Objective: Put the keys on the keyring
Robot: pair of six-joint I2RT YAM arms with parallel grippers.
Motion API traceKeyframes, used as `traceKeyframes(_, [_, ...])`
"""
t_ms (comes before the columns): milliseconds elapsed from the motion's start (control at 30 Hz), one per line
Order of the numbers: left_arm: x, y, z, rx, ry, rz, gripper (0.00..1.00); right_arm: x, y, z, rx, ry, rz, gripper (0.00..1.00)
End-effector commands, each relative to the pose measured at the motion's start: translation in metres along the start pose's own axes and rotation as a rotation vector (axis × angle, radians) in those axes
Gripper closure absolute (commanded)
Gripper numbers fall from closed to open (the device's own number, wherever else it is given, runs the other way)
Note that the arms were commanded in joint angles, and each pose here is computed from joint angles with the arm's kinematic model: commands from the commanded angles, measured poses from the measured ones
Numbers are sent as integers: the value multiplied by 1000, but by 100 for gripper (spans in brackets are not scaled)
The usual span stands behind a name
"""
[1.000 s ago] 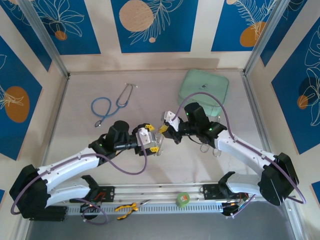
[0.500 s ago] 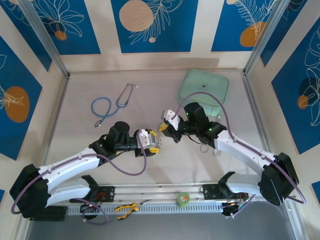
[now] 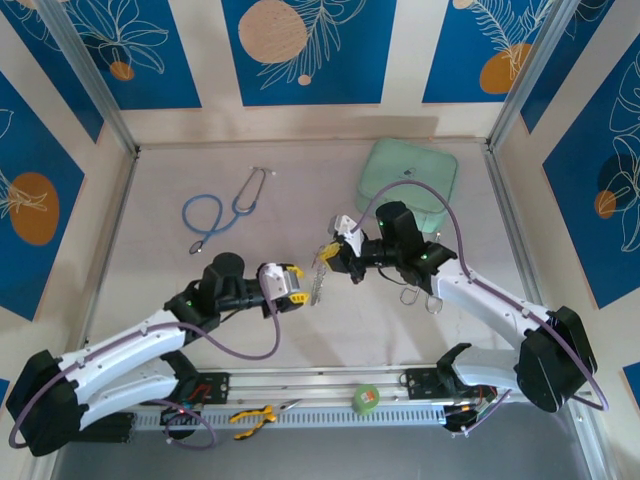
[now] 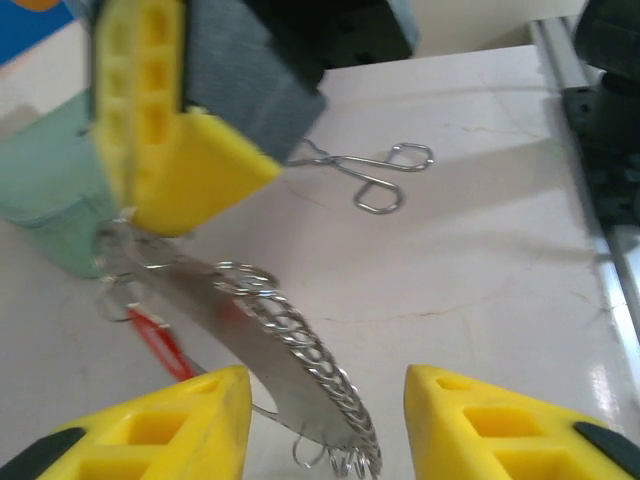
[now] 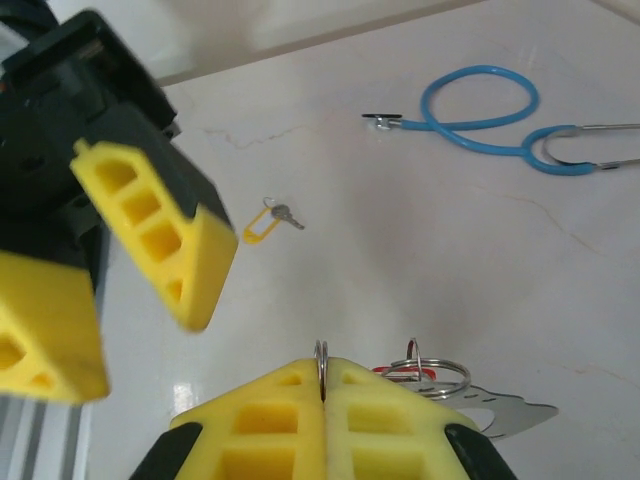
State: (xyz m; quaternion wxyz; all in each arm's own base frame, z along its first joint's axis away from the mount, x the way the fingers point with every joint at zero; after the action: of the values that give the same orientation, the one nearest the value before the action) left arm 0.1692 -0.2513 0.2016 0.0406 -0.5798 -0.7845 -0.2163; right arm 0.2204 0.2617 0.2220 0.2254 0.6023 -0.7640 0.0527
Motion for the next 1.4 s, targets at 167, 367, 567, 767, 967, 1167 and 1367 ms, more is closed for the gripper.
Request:
traceKeyframes(167, [6, 12, -8, 152, -19, -56, 59, 3, 25, -1, 72, -23, -194, 100])
traceKeyframes(367, [1, 5, -16, 167, -57, 20, 58, -1, 30, 1, 116, 6, -223, 100])
traceKeyframes(567, [-5, 1, -13, 165, -41, 66, 63, -5, 35, 4, 141, 25, -249, 100])
traceKeyframes(767, [-8, 3, -13, 160, -40, 64, 69, -9, 42, 5, 155, 43, -281, 100])
traceKeyframes(967, [-12, 2, -12, 168, -39, 77, 70, -13, 45, 3, 171, 45, -294, 100])
traceKeyframes(1167, [-12, 3, -13, 165, -47, 74, 73, -18, 47, 5, 169, 61, -306, 100])
traceKeyframes(1367, [-12, 3, -11, 156, -39, 74, 77, -20, 48, 8, 171, 82, -311, 100])
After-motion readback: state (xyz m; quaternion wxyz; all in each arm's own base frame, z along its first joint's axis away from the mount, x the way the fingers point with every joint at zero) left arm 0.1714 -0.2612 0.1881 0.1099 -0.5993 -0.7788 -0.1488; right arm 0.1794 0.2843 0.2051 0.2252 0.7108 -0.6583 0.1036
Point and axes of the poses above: each hand's point on the last joint's axis, 136 mm out from that joint toward the fingers, its own x axis back along the fingers, its own y axis along the line the jaws close on, z = x × y, the point moved 3 cm from there along x, back along the fingers, and after that the axes turned 4 degrees about -x, right-handed, at the moved point
